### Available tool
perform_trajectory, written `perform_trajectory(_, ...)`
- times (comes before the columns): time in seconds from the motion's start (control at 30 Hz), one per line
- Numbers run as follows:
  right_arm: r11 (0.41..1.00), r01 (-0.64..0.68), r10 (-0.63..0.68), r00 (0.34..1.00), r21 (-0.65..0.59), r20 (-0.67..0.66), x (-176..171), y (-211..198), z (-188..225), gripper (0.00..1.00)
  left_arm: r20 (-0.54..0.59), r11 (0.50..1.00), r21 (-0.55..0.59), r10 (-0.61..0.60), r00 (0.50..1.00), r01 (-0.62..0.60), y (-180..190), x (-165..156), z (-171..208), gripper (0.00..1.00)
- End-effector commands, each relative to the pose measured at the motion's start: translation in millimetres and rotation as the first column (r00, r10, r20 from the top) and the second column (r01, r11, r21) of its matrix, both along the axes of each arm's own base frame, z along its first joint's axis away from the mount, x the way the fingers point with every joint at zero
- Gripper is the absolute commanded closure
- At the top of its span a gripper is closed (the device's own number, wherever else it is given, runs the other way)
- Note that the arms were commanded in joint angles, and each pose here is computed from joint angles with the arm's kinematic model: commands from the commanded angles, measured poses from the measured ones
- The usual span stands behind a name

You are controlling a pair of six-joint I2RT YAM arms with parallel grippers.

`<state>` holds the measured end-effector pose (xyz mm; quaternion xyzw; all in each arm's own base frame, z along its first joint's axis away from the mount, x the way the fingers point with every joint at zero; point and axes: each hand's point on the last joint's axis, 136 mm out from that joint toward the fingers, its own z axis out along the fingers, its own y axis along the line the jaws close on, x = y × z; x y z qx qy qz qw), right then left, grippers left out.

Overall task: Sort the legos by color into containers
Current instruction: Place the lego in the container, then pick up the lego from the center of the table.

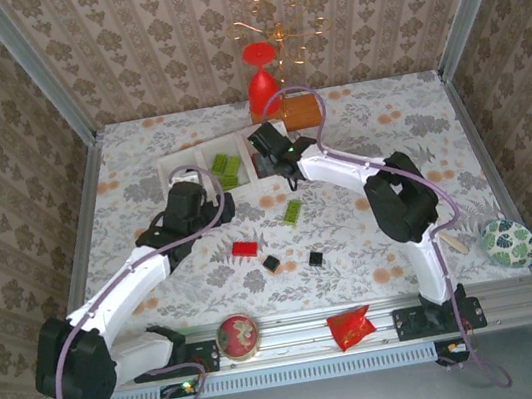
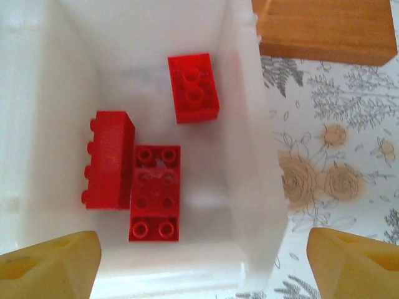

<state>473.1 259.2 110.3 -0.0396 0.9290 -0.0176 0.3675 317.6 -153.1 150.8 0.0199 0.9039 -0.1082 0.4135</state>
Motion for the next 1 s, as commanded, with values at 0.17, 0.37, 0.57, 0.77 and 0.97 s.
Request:
perform_trajectory(0.17, 0.996, 0.035, -0.037, 0.999, 0.083, 0.029, -42, -11, 32, 0.08, 0.04, 0.991, -0.003, -0.134, 0.99, 0.134, -52, 5, 10, 0.02)
perform_trajectory(0.37, 0.989, 0.114, -0.114, 0.993, 0.089, -0.005, -79, -42, 22, 0.06, 0.017, 0.969, -0.008, -0.245, 0.969, 0.245, -97, 2, -1, 0.05)
perform_trajectory(0.57, 0.977, 0.201, -0.2, 0.98, 0.067, -0.011, -115, -81, 18, 0.0, -0.038, 0.938, 0.013, -0.345, 0.938, 0.345, -136, -1, -19, 0.12)
perform_trajectory(0.77, 0.934, 0.358, -0.358, 0.934, -0.003, 0.026, -145, -131, 22, 0.0, -0.134, 0.918, 0.014, -0.391, 0.911, 0.396, -159, -2, -46, 0.18)
perform_trajectory(0.97, 0.9, 0.436, -0.436, 0.899, 0.013, 0.049, -161, -158, 24, 0.0, -0.21, 0.9, 0.008, -0.424, 0.881, 0.435, -175, -5, -70, 0.25)
